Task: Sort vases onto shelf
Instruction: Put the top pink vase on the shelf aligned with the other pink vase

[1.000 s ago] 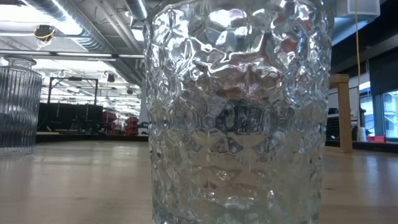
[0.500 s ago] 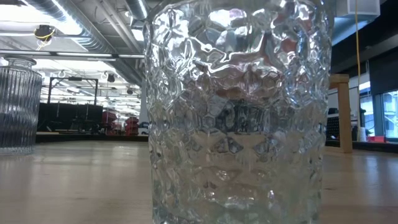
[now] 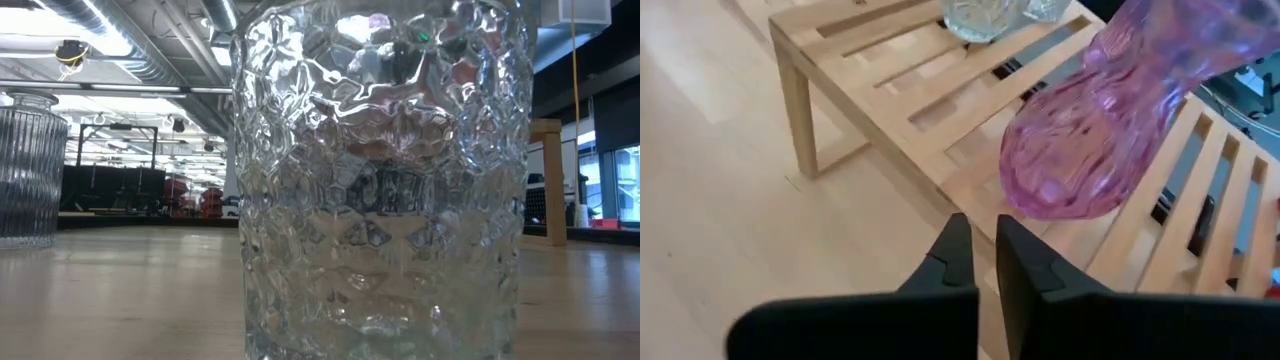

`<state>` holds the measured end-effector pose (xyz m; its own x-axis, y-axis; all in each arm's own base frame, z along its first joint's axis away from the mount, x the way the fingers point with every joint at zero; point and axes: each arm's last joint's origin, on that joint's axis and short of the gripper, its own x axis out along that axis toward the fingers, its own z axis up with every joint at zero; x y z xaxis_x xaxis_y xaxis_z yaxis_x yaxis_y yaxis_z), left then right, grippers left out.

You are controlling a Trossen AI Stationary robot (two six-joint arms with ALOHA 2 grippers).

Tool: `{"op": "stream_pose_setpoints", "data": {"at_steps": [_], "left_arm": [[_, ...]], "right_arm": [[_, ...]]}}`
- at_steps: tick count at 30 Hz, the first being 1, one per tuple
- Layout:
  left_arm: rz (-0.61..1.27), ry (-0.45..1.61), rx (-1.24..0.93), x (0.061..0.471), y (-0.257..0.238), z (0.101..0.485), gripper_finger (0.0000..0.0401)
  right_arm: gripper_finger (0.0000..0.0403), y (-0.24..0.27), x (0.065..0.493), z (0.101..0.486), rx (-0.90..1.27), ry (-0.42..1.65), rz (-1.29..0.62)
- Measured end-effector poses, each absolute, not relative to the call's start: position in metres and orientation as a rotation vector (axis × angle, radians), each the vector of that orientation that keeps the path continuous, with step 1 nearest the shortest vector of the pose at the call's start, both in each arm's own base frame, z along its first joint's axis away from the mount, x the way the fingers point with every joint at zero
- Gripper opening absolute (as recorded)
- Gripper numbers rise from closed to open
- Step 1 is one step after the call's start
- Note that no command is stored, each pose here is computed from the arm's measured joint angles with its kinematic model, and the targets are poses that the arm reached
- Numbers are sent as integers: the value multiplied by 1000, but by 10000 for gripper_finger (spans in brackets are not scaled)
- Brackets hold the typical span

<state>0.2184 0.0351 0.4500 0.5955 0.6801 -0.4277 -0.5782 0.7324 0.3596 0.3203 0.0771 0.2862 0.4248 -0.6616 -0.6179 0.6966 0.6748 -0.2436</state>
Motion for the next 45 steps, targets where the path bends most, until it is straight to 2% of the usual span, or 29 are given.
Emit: {"op": "stream_pose_setpoints", "data": {"at_steps": [11,20,45], "left_arm": [[730,585,213,218,35,450,251],[730,585,212,218,35,450,251],[736,587,208,218,35,450,250]], "right_arm": [[1,49,321,279,58,829,-914],[0,28,327,280,16,874,-892],[0,9,331,279,43,907,-888]]}}
